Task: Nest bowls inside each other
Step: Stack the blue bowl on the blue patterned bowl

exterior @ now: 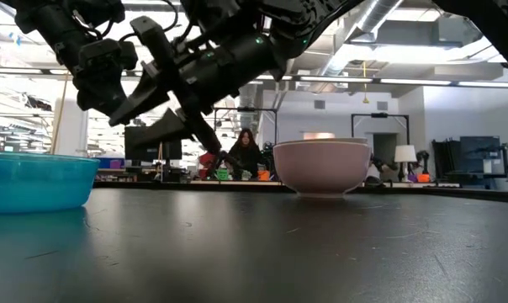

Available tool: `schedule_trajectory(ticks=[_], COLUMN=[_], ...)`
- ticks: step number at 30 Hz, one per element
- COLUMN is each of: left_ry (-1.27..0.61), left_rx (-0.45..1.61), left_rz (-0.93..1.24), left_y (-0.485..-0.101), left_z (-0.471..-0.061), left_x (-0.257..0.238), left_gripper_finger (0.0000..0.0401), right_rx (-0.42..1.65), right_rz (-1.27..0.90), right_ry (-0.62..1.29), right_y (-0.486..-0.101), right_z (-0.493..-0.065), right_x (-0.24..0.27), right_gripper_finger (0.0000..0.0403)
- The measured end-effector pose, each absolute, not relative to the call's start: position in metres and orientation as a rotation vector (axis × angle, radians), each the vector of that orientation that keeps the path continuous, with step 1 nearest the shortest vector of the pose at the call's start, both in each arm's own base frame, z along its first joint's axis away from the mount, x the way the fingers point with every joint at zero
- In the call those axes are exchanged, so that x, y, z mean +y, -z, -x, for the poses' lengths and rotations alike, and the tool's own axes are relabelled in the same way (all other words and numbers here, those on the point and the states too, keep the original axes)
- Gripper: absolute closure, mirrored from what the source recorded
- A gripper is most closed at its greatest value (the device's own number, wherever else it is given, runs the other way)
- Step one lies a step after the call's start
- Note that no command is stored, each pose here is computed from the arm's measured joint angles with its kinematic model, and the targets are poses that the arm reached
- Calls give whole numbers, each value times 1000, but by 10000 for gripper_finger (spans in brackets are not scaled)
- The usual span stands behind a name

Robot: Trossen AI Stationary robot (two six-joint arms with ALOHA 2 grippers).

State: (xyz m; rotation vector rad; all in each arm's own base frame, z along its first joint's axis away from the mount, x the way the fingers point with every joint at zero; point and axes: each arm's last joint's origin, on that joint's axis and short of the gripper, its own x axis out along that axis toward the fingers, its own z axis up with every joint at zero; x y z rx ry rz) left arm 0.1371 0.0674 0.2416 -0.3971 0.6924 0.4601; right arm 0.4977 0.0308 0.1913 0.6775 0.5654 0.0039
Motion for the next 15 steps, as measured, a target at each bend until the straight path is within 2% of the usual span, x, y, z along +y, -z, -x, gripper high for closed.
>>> schedule_trajectory(ticks=[6, 15], left_ry=[-482, -485], left_rx=[680, 663], left_rz=[453, 569], left_y=[-242, -241], left_z=[-137, -140], left_x=[67, 61], left_gripper_finger=[237, 237], right_rx=[612, 635], right_rz=[-720, -802], right_ry=[36, 161], right_y=[-188, -191], right_z=[-495, -492], right_x=[32, 61], right_gripper_finger=[218, 229])
